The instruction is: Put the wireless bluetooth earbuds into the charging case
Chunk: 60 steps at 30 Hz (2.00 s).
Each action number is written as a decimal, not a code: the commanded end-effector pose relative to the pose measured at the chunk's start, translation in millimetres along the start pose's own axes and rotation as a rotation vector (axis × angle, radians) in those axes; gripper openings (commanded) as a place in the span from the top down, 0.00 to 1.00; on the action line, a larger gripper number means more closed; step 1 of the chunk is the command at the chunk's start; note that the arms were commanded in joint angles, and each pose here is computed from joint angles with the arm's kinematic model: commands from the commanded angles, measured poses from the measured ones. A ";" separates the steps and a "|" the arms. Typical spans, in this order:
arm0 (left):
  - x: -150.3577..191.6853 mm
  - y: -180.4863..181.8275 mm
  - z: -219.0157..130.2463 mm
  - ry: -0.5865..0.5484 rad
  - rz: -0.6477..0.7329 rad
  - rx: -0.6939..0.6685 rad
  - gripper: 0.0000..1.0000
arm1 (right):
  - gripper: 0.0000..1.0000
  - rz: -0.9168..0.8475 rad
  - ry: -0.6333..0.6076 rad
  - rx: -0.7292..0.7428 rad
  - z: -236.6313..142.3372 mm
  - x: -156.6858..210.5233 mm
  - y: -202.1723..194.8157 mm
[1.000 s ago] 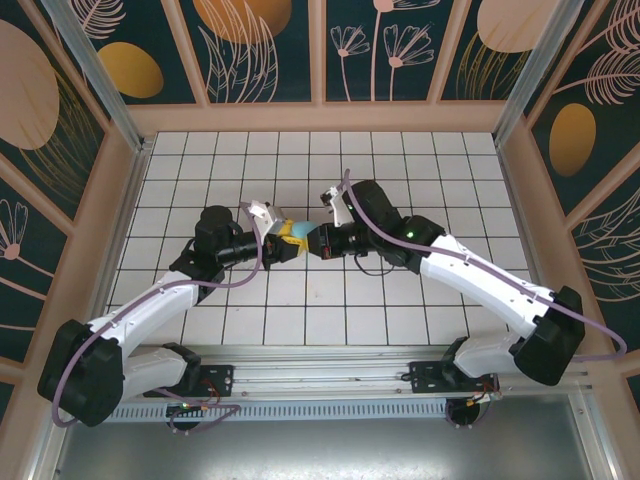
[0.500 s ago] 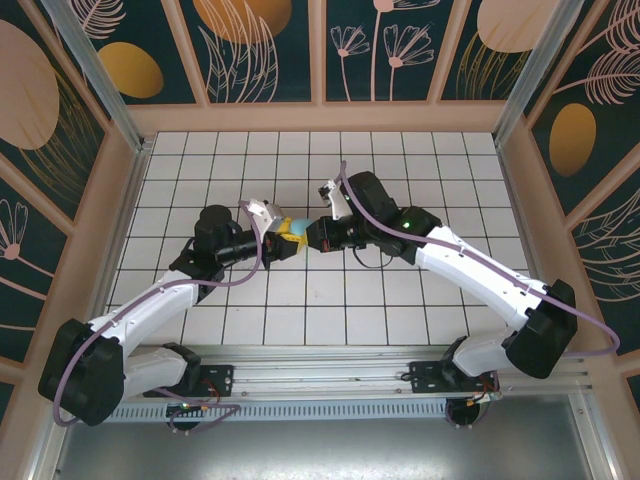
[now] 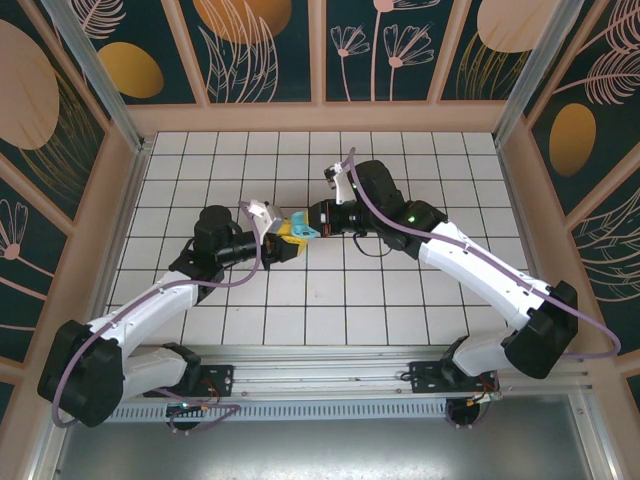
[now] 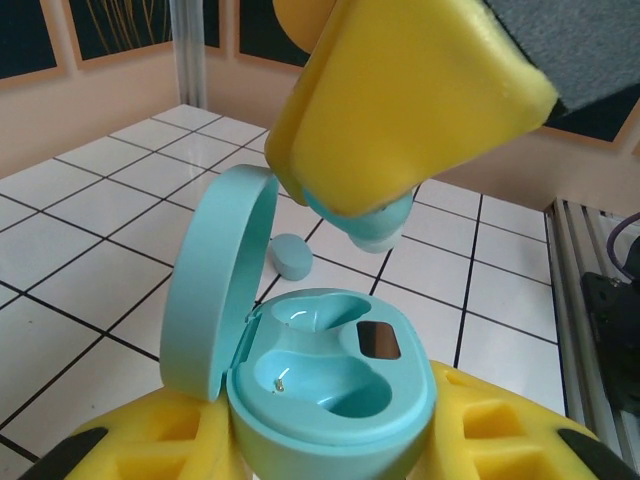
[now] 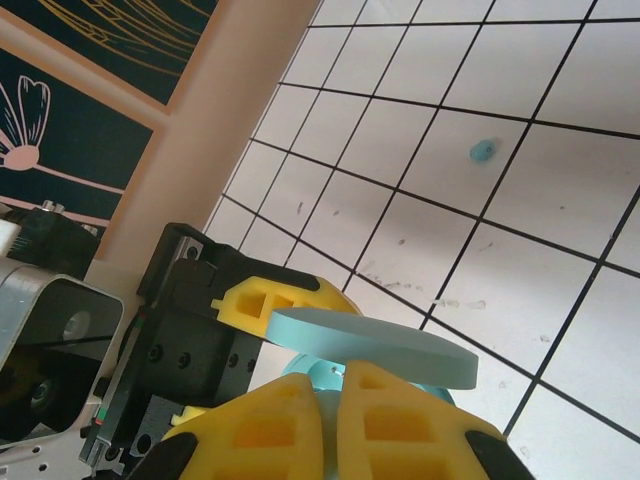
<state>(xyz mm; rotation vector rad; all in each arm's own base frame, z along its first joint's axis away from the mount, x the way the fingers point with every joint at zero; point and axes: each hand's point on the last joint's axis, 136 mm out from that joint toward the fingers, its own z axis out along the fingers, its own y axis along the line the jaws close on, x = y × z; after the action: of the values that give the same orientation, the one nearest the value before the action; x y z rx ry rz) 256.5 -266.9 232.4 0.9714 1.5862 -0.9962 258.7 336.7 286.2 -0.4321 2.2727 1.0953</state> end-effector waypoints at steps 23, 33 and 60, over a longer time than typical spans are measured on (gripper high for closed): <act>-38.9 -24.0 -11.7 -0.159 0.103 0.072 1.00 | 1.00 0.016 0.038 -0.025 2.3 30.8 -13.0; -40.7 -26.8 -13.6 -0.167 0.110 0.080 1.00 | 1.00 0.009 0.052 -0.038 3.4 30.2 -9.2; -46.0 -36.5 -17.2 -0.204 0.147 0.123 1.00 | 0.78 0.016 0.034 -0.014 -3.5 27.0 -13.6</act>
<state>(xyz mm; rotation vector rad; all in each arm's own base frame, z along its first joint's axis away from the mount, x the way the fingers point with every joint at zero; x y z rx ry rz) 240.6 -267.4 252.1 0.9743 1.4530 -1.0584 243.8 332.8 276.0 -0.4428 2.2350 1.1917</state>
